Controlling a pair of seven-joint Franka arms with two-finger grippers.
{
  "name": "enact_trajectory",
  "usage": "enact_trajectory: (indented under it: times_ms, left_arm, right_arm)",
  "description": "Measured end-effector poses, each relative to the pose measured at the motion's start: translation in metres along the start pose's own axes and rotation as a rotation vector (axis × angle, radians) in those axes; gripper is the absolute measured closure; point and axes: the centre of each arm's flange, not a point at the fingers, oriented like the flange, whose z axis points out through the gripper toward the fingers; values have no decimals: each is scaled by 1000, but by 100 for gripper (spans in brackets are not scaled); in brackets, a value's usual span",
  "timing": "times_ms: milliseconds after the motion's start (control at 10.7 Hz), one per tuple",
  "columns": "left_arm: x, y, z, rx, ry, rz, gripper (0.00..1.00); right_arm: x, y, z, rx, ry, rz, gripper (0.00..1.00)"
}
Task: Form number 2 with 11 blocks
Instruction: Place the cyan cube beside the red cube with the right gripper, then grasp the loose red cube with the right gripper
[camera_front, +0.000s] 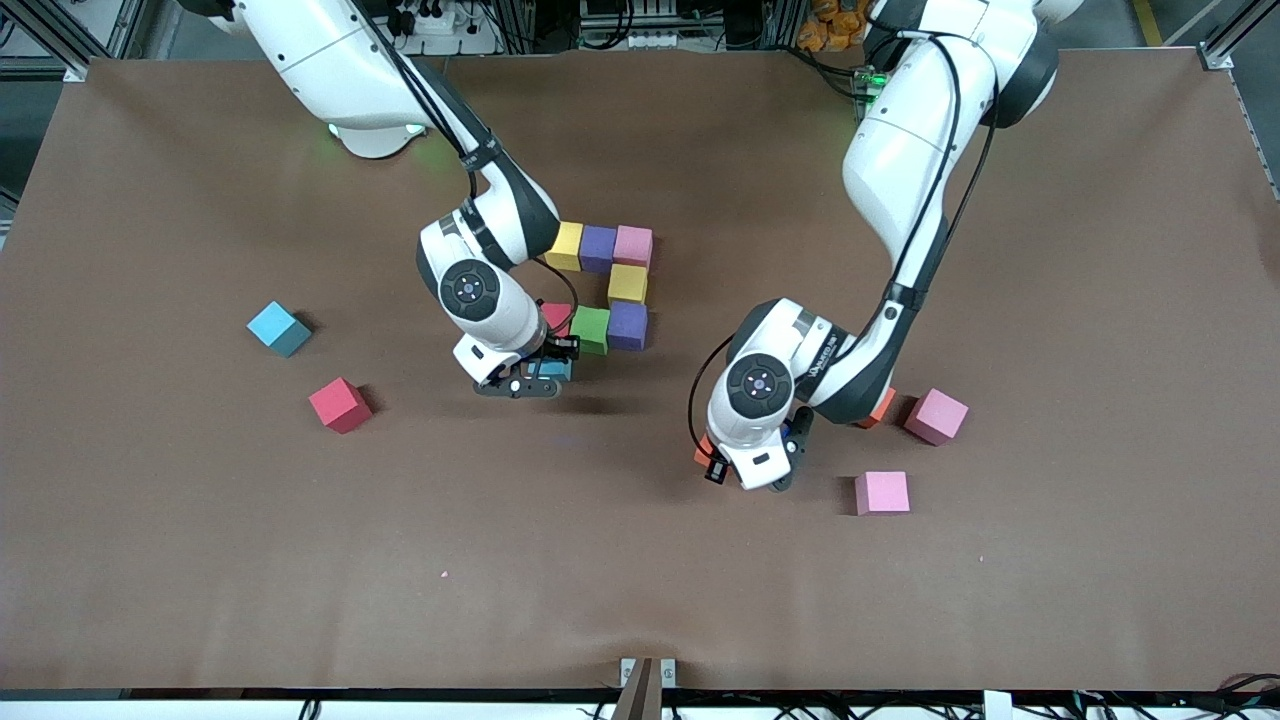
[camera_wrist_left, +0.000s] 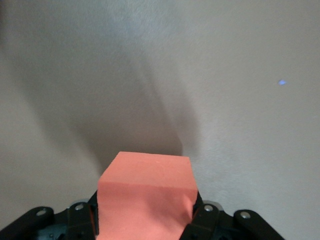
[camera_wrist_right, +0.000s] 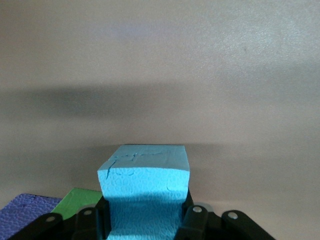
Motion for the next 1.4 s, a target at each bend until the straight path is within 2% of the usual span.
enact_trajectory:
  times_ms: [93, 187, 280, 467, 561, 747, 1028, 1401]
  left_arm:
    - [8, 3, -8, -11, -1, -11, 38]
    - [17, 6, -16, -20, -1, -23, 38]
    - [26, 7, -20, -26, -1, -34, 38]
    - [33, 8, -22, -28, -1, -44, 38]
    - [32, 8, -22, -28, -1, -43, 38]
    - [30, 8, -22, -27, -2, -40, 38]
    - [28, 7, -21, -25, -2, -37, 38]
    - [28, 7, -20, -22, -2, -37, 38]
  right_arm:
    - [0, 1, 1, -1, -1, 1, 41]
    - [1, 1, 1, -1, 0, 3, 39]
    - [3, 2, -1, 0, 4, 5, 31]
    - [9, 2, -10, 7, 20, 10, 4]
    - [15, 5, -20, 5, 20, 18, 0]
    - [29, 17, -59, -18, -5, -13, 0]
    - [62, 88, -119, -39, 17, -230, 0]
    - [100, 201, -113, -50, 55, -388, 0]
